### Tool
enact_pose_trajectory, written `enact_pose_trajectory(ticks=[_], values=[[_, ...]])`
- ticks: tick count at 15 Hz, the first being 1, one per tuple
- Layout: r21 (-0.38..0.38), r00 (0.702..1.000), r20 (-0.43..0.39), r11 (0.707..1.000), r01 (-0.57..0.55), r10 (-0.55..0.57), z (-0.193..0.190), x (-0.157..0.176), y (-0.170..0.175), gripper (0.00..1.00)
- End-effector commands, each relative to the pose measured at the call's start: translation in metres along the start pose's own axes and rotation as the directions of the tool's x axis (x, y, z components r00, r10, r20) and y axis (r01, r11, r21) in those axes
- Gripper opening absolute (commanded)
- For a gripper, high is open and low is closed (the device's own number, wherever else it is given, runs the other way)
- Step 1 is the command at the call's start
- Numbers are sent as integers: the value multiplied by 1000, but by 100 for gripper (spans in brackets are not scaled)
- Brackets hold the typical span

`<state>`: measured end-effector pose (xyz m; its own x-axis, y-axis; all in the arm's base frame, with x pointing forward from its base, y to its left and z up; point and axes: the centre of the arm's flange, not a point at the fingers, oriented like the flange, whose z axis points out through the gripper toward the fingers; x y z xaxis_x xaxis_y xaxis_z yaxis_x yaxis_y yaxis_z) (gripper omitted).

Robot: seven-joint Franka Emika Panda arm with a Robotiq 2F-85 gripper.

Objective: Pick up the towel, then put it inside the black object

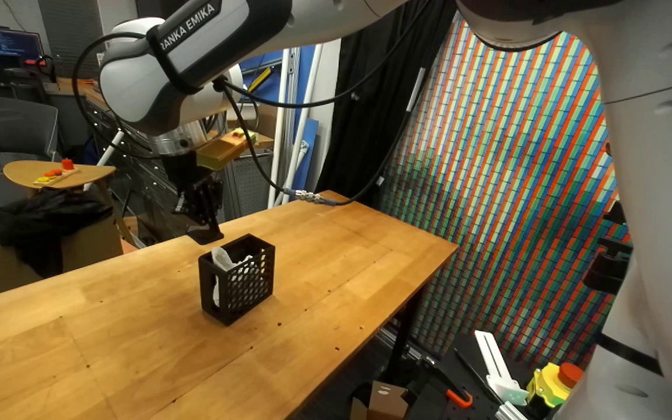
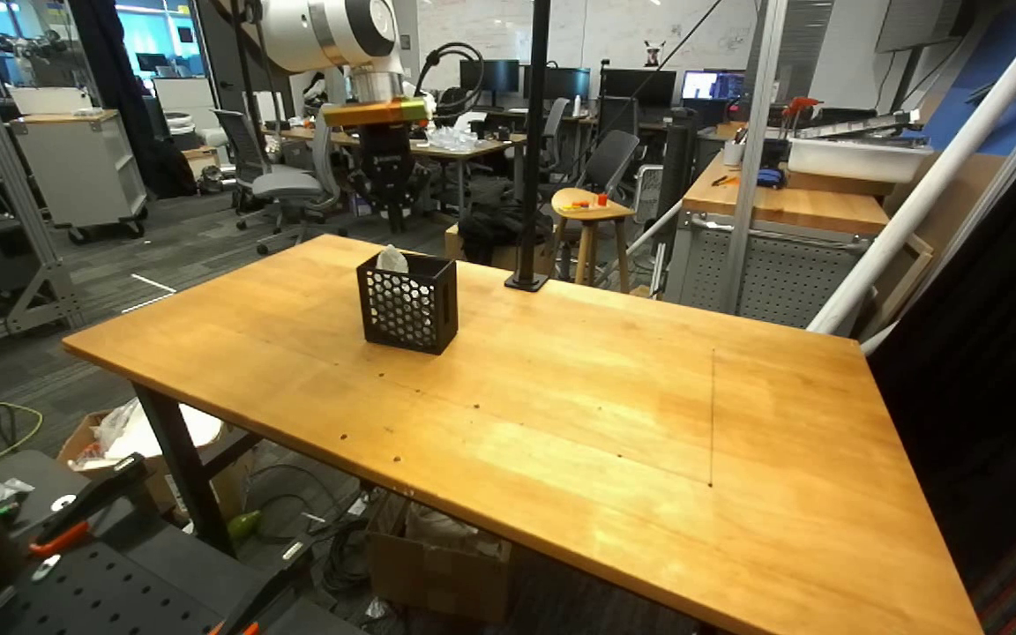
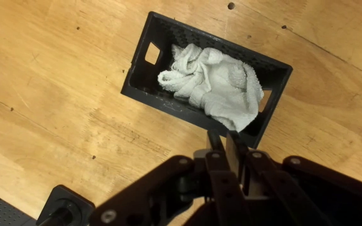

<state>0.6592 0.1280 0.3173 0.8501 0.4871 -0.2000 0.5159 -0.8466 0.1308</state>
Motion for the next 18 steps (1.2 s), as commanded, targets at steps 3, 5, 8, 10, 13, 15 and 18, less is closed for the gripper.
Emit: enact_pose_trajectory(ticks=[3, 5, 8, 10, 13, 15, 18], values=[[19, 1000, -6, 1000, -7, 7, 3, -1, 10, 14], [31, 1000, -4, 999, -16, 16, 8, -5, 11, 14], [46, 1000, -1, 998, -31, 31, 13, -8, 13, 14], [61, 999, 3, 997, -36, 36, 17, -9, 11, 14], [83, 999, 8, 996, -42, 41, 22, -10, 7, 14], [93, 999, 12, 995, -45, 44, 25, -10, 6, 14], [107, 999, 16, 993, -48, 47, 30, -12, 3, 14]])
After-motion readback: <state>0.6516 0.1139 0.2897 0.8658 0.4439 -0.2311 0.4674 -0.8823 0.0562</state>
